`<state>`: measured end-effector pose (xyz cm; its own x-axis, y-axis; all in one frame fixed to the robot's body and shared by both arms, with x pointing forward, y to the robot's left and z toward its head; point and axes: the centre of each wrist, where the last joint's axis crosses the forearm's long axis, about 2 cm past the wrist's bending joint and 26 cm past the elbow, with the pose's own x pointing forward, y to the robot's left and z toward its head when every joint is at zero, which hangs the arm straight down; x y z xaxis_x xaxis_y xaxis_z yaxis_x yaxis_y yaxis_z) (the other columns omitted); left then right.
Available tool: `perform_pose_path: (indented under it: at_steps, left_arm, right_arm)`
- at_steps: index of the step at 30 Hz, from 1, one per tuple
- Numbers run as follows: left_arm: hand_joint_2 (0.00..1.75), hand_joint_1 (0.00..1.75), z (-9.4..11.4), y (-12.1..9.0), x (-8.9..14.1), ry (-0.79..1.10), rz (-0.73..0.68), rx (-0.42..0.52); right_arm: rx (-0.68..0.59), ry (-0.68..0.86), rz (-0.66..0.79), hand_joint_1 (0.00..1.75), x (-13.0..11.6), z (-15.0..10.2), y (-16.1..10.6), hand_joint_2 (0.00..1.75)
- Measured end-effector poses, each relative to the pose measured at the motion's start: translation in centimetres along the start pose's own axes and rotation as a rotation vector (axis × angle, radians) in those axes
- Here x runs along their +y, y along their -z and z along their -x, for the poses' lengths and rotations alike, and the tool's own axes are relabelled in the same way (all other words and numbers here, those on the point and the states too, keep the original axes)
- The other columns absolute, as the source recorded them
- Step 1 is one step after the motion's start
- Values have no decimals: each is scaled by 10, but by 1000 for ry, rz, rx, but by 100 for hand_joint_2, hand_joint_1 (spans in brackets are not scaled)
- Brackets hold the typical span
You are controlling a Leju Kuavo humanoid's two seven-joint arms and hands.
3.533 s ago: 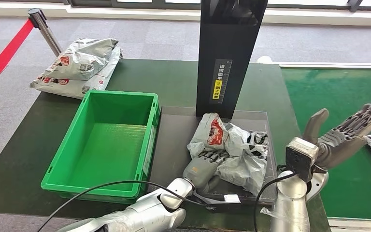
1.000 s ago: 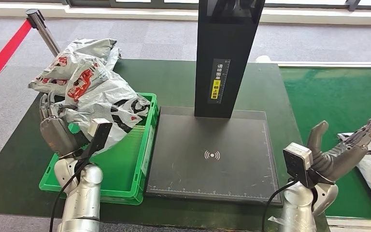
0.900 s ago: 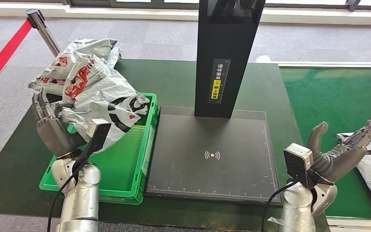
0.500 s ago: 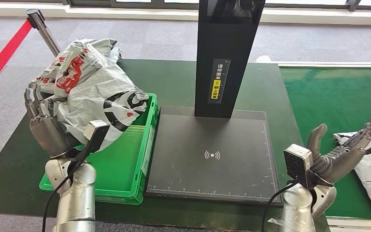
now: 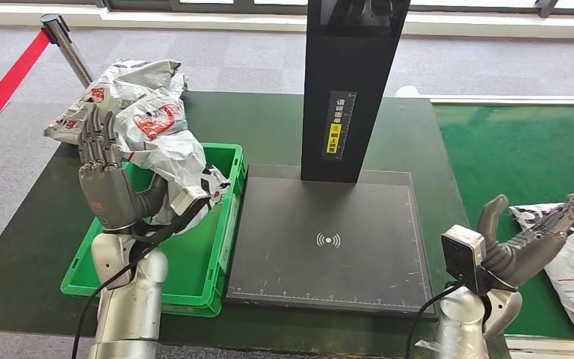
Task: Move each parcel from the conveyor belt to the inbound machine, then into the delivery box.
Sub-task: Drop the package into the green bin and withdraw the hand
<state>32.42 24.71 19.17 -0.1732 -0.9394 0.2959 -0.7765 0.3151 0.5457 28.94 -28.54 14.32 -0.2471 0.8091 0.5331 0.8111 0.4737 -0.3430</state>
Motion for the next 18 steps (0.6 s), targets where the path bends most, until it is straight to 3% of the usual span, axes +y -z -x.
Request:
perform_pose_path:
  at_steps: [8, 18]
  left_arm:
    - [175, 0, -7, 0, -3, -7, 14, -12]
    - [175, 0, -3, -13, -12, -27, 67, 98]
  right_arm:
    - [-3, -3, -3, 0, 0, 0, 0, 175]
    - [-4, -9, -19, 0, 2, 1, -3, 175]
